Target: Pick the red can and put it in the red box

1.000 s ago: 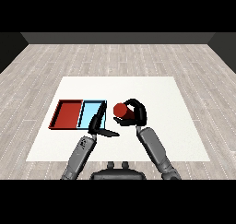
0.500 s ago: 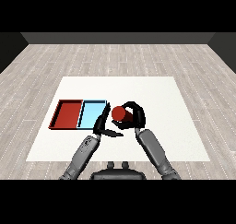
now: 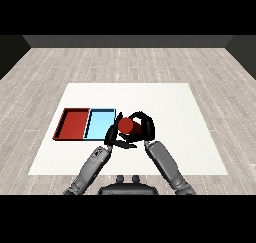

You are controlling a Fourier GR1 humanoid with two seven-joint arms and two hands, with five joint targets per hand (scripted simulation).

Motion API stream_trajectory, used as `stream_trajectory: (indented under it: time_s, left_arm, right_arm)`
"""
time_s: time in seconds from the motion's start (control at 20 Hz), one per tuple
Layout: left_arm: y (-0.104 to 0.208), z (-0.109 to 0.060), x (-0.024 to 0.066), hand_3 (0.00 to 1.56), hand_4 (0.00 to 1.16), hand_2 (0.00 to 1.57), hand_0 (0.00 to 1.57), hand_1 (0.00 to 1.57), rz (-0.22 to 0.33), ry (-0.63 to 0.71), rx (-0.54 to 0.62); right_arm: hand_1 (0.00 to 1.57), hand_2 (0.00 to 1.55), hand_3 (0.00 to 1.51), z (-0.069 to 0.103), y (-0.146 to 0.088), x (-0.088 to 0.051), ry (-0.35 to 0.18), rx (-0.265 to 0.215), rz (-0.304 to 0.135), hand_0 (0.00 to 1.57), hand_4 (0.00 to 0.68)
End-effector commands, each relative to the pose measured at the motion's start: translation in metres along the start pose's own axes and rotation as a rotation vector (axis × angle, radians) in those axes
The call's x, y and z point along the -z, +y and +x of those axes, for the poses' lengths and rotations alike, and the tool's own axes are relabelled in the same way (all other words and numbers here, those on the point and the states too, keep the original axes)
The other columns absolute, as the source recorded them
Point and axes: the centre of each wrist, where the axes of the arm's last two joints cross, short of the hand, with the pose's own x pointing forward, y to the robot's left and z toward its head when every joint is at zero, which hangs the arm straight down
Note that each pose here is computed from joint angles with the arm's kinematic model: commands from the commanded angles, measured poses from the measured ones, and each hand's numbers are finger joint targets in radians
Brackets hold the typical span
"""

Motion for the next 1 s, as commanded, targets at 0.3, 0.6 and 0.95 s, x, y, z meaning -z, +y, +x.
stream_trajectory:
  time_s: [0.3,0.6,0.95]
  left_arm:
    - [-0.007,-0.005,0.0111,0.00,0.00,0.00,0.00,0.00,-0.030,0.008,-0.021]
    - [-0.002,-0.003,0.0112,0.00,0.00,0.00,0.00,0.00,-0.028,0.014,-0.062]
    - [-0.025,-0.009,0.0132,0.00,0.00,0.00,0.00,0.00,0.013,0.020,-0.058]
  right_arm:
    - [1.51,1.45,1.41,0.004,0.011,0.006,0.002,0.067,0.012,1.51,0.654]
    - [1.53,1.46,1.42,0.008,0.018,0.002,0.007,0.107,0.011,1.53,0.659]
    - [1.50,1.46,1.40,0.009,0.036,0.007,0.003,0.043,0.036,1.50,0.638]
